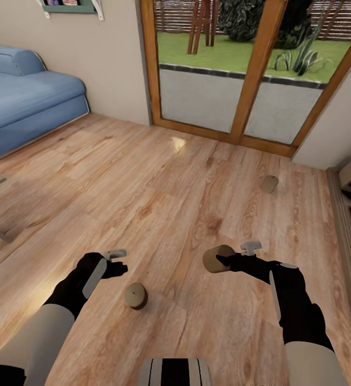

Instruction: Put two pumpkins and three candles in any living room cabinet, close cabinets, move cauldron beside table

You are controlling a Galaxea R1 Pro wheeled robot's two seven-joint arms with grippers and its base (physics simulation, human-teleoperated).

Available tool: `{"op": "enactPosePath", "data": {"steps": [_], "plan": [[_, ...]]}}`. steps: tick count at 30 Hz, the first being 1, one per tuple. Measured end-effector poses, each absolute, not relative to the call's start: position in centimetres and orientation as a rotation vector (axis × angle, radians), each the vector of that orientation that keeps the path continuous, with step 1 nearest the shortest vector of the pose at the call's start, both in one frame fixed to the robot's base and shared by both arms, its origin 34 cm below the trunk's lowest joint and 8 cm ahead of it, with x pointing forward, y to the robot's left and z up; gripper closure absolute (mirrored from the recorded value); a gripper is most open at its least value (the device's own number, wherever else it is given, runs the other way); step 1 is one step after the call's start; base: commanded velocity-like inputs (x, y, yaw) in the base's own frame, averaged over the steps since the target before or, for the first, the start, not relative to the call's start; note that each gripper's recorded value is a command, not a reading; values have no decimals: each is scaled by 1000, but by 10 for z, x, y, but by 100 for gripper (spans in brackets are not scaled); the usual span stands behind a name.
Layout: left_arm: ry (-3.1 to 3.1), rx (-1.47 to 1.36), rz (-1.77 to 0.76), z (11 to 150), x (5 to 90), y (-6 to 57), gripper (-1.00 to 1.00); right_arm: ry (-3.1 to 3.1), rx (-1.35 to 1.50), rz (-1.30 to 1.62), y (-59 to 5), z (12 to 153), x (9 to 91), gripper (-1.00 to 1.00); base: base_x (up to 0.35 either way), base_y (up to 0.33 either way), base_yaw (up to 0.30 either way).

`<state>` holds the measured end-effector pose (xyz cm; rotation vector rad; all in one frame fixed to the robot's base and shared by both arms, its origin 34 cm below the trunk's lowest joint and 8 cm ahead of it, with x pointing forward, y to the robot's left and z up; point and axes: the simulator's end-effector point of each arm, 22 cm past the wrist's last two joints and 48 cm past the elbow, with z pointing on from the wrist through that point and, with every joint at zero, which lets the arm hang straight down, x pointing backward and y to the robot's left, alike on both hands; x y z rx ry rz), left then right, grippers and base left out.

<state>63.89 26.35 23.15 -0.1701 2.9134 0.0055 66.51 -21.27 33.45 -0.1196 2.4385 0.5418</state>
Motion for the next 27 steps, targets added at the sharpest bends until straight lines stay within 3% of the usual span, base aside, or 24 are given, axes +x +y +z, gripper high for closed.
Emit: {"op": "enactPosePath", "data": {"steps": [9, 23, 27], "plan": [[2906, -164, 4, 237, 641, 262, -100, 2429, -122, 539, -213, 340, 667, 100, 0, 0, -191], [2918, 29, 9, 234, 635, 228, -100, 2422, -118, 544, -211, 344, 668, 100, 0, 0, -11], [2925, 55, -20, 233, 632, 209, -100, 2353, -38, 671, -191, 359, 675, 100, 119, -14, 0]]}}
